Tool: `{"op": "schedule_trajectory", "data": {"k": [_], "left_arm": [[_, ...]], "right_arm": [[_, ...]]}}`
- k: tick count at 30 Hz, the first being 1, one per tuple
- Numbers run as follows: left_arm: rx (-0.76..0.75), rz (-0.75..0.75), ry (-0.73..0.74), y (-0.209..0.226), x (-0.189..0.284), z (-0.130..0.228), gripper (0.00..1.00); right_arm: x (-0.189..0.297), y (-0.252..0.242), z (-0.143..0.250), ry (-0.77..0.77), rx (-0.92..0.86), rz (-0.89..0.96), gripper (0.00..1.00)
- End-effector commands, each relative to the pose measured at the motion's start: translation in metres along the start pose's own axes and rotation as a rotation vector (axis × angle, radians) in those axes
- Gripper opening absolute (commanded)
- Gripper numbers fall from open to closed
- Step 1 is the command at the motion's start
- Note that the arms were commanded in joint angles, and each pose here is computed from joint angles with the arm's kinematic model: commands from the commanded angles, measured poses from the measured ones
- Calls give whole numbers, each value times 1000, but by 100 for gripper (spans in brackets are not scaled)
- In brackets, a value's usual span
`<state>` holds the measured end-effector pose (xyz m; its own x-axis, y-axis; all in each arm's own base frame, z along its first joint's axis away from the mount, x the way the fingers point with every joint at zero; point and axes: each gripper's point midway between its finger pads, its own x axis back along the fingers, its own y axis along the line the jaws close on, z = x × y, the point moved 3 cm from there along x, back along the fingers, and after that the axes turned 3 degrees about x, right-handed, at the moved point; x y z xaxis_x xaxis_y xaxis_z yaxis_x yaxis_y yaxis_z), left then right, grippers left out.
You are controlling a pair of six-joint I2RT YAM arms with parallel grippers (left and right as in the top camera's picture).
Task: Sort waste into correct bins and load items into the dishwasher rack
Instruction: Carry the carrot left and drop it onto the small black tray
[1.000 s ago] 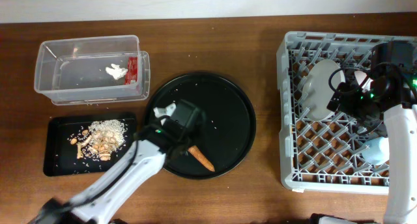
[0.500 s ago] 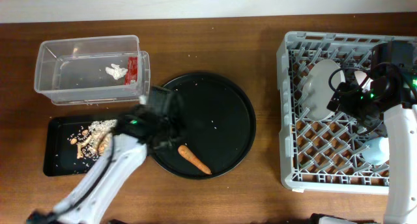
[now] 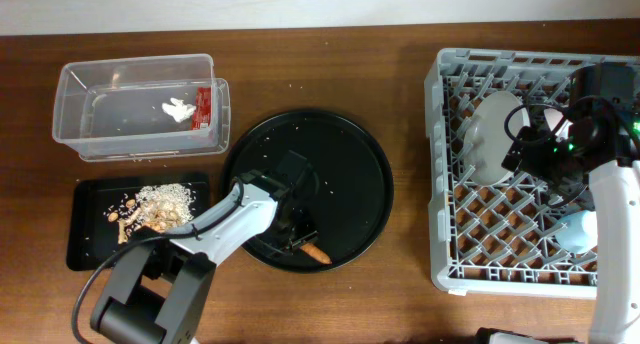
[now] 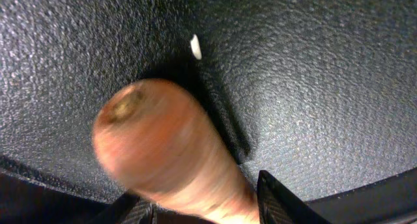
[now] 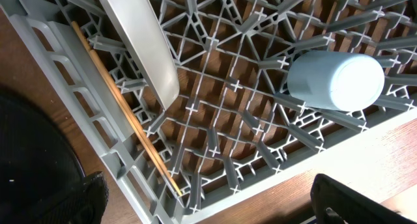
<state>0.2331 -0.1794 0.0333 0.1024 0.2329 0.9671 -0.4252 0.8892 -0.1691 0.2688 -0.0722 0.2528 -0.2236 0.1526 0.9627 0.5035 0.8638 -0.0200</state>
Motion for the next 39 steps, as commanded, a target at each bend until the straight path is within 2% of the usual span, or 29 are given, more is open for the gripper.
{"op": "schedule_trajectory", "data": {"k": [1,3,4,6,9,14,20,23,25,28,34,39], "left_arm": [[13,3,-3,-2,-5,-3,48],[5,19,-35,-7,-5,-9,44],[3,20,-55,-8,-4,-12,35],[2,12,-72,-7,-4,-15,25],[1,14,-74,-7,-4,-15,16],[6,34,-88,-12,2,-20,13],[-14,182,-267,-22,78,-62,11],[93,163,-413,20,127,-87,8],[149,105,-495,56,150,-97,8],[315,-4,-594,119,177,-113,8],[648,-155,-652,223,193,-132,8],[815,-210,-569,276,175,-135,8]], "right_arm": [[-3,-1,2,14,5,0,98],[-3,-1,2,14,5,0,98],[-3,-1,2,14,5,0,98],[-3,-1,2,15,5,0,98],[-3,-1,2,15,5,0,98],[-3,-1,2,16,5,0,98],[-3,-2,3,19,5,1,98],[-3,-2,2,18,5,1,98],[-3,-2,2,17,5,1,98],[-3,-2,2,18,5,1,99],[-3,-1,2,17,5,1,98],[-3,-2,2,18,5,1,98]]}}
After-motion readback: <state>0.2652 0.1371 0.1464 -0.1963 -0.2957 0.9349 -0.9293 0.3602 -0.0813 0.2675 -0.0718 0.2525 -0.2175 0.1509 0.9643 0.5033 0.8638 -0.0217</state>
